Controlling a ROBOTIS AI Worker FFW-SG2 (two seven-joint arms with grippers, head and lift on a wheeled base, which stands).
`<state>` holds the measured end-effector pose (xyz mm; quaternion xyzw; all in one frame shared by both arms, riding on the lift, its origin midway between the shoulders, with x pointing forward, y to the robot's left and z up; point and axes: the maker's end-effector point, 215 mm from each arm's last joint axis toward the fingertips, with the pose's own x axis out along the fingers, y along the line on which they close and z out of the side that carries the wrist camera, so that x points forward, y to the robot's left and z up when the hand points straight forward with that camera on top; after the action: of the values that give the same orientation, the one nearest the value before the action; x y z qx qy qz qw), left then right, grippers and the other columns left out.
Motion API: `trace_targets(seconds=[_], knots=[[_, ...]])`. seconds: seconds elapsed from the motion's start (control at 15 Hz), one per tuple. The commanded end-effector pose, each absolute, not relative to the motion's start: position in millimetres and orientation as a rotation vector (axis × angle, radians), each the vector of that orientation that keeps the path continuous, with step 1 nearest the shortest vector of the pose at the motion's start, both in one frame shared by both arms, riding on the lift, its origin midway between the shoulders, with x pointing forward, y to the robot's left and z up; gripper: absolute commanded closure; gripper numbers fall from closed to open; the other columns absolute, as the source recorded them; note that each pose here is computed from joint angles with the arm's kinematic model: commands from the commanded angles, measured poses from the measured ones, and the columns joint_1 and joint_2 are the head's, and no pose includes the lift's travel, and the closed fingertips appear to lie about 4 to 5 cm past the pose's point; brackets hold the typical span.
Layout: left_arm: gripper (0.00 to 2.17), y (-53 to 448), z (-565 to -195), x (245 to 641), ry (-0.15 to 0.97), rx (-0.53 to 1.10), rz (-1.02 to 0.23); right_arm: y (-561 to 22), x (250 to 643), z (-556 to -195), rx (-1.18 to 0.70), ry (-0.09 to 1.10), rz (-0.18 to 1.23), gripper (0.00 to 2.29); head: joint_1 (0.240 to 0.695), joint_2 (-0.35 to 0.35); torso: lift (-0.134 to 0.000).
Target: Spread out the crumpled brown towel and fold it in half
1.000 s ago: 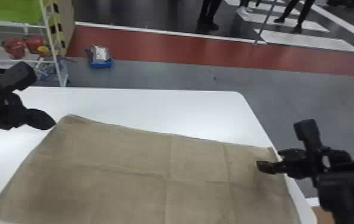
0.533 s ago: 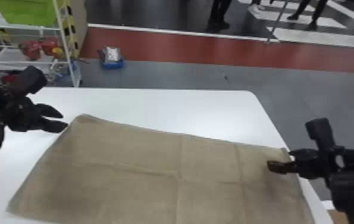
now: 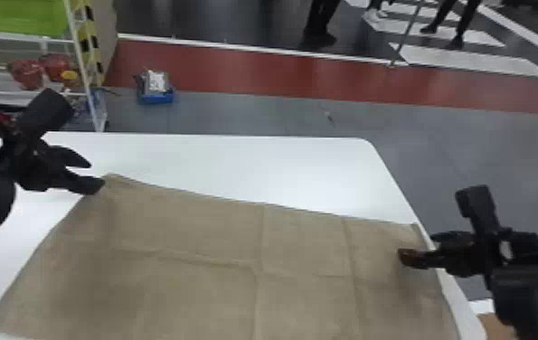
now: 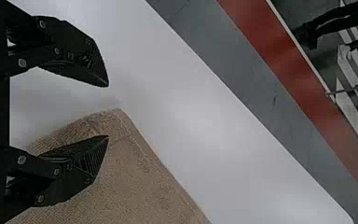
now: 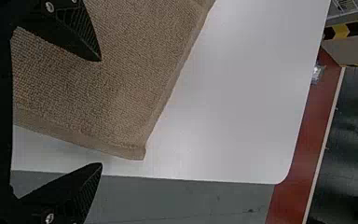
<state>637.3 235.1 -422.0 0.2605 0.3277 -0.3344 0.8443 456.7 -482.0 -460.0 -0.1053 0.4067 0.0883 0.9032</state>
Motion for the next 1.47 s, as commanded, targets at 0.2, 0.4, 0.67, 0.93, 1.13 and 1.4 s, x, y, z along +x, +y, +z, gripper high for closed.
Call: trace_targets(seconds=[0.2, 0.4, 0.67, 0.93, 1.13, 1.4], knots=[[0.59, 226, -436, 638, 0.718, 0.55, -0.699, -485, 454, -460, -0.218, 0.841, 0.178, 0.08, 0.695, -0.251, -0.123], [0.84, 218, -445, 635, 0.74, 0.552, -0.72, -489, 453, -459, -0.216, 0.838, 0.174, 0.08, 0.695, -0.257, -0.123], [1.49, 218, -444, 632, 0.746, 0.549, -0.737, -492, 456, -455, -0.22, 0.828, 0.166, 0.08, 0.695, -0.269, -0.123], [1.55, 228, -429, 621, 0.713, 0.551, -0.742, -485, 469, -450, -0.204, 0.803, 0.175, 0.09, 0.695, -0.269, -0.123], [1.55, 235, -428, 610, 0.711, 0.543, -0.751, -481, 481, -456, -0.199, 0.816, 0.185, 0.11, 0.695, -0.253, -0.123], [1.55, 238, -430, 607, 0.717, 0.536, -0.751, -491, 498, -456, -0.196, 0.817, 0.162, 0.12, 0.695, -0.242, -0.123]])
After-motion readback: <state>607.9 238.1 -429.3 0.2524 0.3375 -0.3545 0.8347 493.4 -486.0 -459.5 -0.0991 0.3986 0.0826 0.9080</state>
